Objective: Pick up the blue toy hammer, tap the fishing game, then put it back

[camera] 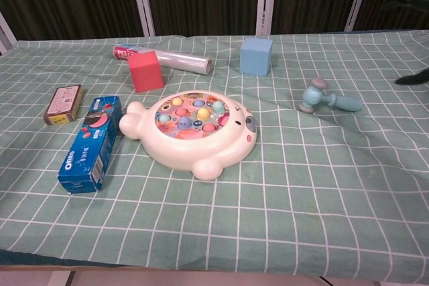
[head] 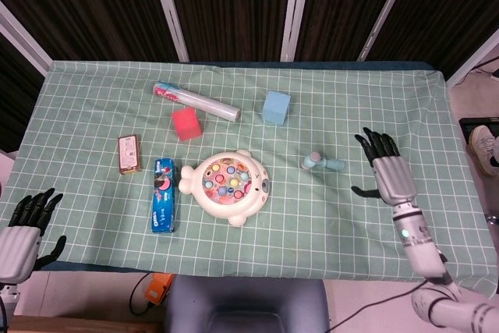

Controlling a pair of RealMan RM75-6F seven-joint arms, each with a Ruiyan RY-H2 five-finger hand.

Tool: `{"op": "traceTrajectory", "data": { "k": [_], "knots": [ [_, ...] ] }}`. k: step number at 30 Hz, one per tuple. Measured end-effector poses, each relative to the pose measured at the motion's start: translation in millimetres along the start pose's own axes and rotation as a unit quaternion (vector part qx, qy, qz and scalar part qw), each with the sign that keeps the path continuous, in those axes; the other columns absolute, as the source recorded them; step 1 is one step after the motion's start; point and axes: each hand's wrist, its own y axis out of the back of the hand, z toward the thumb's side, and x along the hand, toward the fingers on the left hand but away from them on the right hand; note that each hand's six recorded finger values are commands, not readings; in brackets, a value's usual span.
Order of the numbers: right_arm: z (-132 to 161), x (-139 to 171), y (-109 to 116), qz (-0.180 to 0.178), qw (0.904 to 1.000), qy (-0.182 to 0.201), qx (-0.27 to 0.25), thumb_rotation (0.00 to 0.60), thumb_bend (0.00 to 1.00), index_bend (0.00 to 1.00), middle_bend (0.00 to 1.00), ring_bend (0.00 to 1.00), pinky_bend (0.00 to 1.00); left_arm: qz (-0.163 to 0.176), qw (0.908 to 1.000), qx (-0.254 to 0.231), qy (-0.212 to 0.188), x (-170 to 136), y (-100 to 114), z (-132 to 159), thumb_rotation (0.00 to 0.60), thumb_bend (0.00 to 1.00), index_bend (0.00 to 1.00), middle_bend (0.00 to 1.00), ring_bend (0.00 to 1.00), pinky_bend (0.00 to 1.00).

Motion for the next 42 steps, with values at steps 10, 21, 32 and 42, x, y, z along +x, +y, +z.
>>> {"op": "traceTrajectory", "data": {
  "k": [10, 21, 32, 42],
  "knots": [
    [19, -64, -21, 0.026, 0.9992, -0.028, 0.007, 0.600, 0.43, 0.58, 0.30, 0.10, 0.15, -0.004, 1.0000, 0.004, 0.004, 0, -2, -1, 0.600, 0.39, 0.00, 0.00, 0.00, 0.05],
    [16, -76, -54, 0.068, 0.9960, -0.042, 0.041, 0.600, 0.47, 0.59, 0.30, 0.10, 0.15, -0.007, 1.0000, 0.004, 0.001, 1, -3, 1, 0.600, 0.39, 0.00, 0.00, 0.00, 0.05],
    [23, -81, -77, 0.085, 0.9936, -0.042, 0.061, 0.600, 0.49, 0.59, 0.30, 0.10, 0.15, -0.010, 0.9999, 0.003, 0.002, 2, -4, 0, 0.600, 0.39, 0.00, 0.00, 0.00, 0.05],
    [31, -86, -93, 0.094, 0.9929, -0.039, 0.062, 0.600, 0.50, 0.60, 0.30, 0.11, 0.16, -0.009, 0.9999, 0.003, 0.003, 2, -3, 0, 0.600, 0.39, 0.00, 0.00, 0.00, 0.05]
  ]
}}
